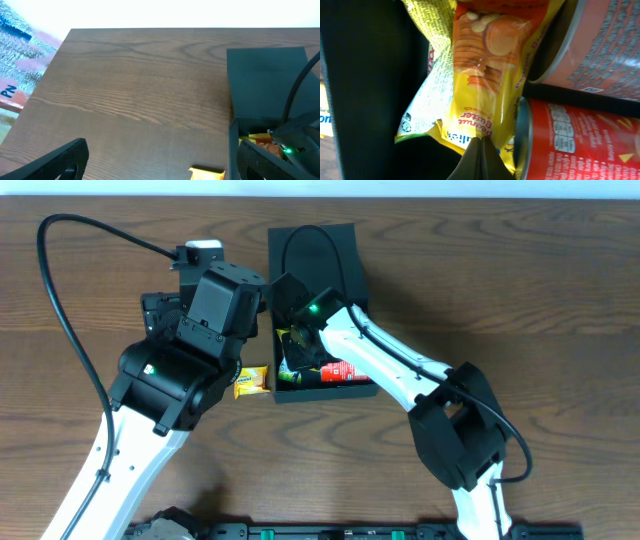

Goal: Pack container
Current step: 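Lift the right gripper out of the box and retract it to the upper right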

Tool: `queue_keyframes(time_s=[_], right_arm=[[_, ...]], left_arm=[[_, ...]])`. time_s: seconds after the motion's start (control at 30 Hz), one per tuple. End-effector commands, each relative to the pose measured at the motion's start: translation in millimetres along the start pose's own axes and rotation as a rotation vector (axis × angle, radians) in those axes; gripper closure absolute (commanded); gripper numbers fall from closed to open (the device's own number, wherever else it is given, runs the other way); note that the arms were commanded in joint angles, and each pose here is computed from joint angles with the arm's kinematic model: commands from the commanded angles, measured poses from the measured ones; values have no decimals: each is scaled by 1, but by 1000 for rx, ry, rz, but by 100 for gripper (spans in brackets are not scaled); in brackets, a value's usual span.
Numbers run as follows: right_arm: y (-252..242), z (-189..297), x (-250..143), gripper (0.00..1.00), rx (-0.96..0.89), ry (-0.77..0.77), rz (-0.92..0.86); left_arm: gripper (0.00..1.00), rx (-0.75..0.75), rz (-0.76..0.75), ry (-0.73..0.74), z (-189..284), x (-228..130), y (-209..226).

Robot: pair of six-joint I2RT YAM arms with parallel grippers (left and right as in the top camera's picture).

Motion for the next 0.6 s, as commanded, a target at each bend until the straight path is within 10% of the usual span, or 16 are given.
queue_keyframes(time_s=[0.0, 0.57], right_arm=[[-6, -4, 0, 99, -40, 5, 13], [-7, -13, -4, 99, -39, 1, -10]], left_arm=[[5, 21, 2, -19, 2, 5, 2], [5, 21, 2, -19, 2, 5, 2]])
Point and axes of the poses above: each gripper's point midway between its finger pads, its own z axis back along the fingers, its own y axis along the line the jaws close on, x = y × z, the point moved 7 cm from there along z, back along the fingers, and after that the axes turned 14 degrees about z, right-handed, at the moved point
